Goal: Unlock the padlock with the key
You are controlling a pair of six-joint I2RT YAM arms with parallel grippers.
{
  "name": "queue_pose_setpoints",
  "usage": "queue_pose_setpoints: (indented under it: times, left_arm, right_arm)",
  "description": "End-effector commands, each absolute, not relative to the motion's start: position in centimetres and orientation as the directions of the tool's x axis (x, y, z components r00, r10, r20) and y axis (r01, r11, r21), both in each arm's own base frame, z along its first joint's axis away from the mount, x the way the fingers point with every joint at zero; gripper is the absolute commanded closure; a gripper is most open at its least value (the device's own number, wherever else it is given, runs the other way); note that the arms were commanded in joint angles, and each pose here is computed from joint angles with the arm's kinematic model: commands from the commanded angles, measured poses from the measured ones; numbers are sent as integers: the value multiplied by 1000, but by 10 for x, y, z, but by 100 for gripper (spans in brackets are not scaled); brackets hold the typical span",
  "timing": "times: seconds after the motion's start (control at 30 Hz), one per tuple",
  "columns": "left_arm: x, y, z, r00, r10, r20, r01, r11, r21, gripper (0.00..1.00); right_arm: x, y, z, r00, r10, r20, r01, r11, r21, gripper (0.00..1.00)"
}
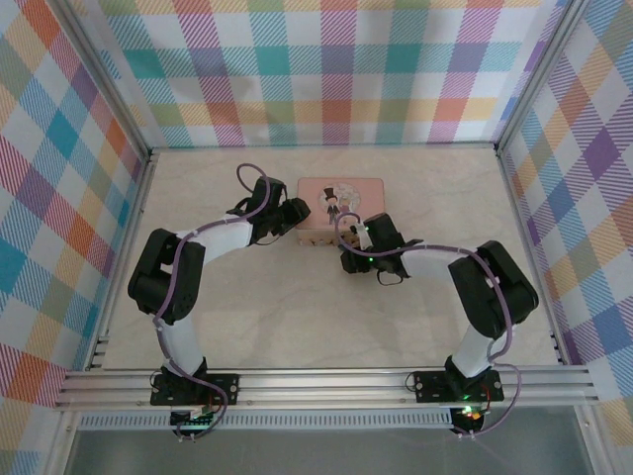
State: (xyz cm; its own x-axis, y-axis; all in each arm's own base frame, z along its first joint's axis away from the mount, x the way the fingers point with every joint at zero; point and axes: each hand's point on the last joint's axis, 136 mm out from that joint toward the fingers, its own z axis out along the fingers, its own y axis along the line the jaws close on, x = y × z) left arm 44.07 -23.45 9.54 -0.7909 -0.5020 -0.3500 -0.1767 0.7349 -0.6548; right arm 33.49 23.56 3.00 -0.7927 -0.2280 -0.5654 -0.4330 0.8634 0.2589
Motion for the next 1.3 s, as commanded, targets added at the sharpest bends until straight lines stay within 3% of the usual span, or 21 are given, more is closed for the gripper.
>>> queue_pose_setpoints:
  times: [0.0,0.43,0.67,0.73,1.27]
  left_arm:
    - [442,-240,91,-807,-483,-341,-174,745,-644,49]
    - [446,-240,92,-807,-477,-349,-170,753,-636,49]
    - [448,-240,94,-806,-476,-352,-167,752,-637,49]
    - [448,-240,93,-806,-477,-351,-168,753,-636,49]
    - [457,-233,91,-799,-490,-349,-167,738,-654,49]
  right_arm:
    - [359,246,44,-723,-241,-647,-470,859,205,46]
    - [352,265,22,-718,-357,-598,-546,821,165,63]
    - [348,260,11,-726,-393,-564,-550,824,134,95]
    - [347,259,13,-721,-400,-566,-556,821,128,99]
    - [341,257,59,-617,-570,-542,-688,725,20,100]
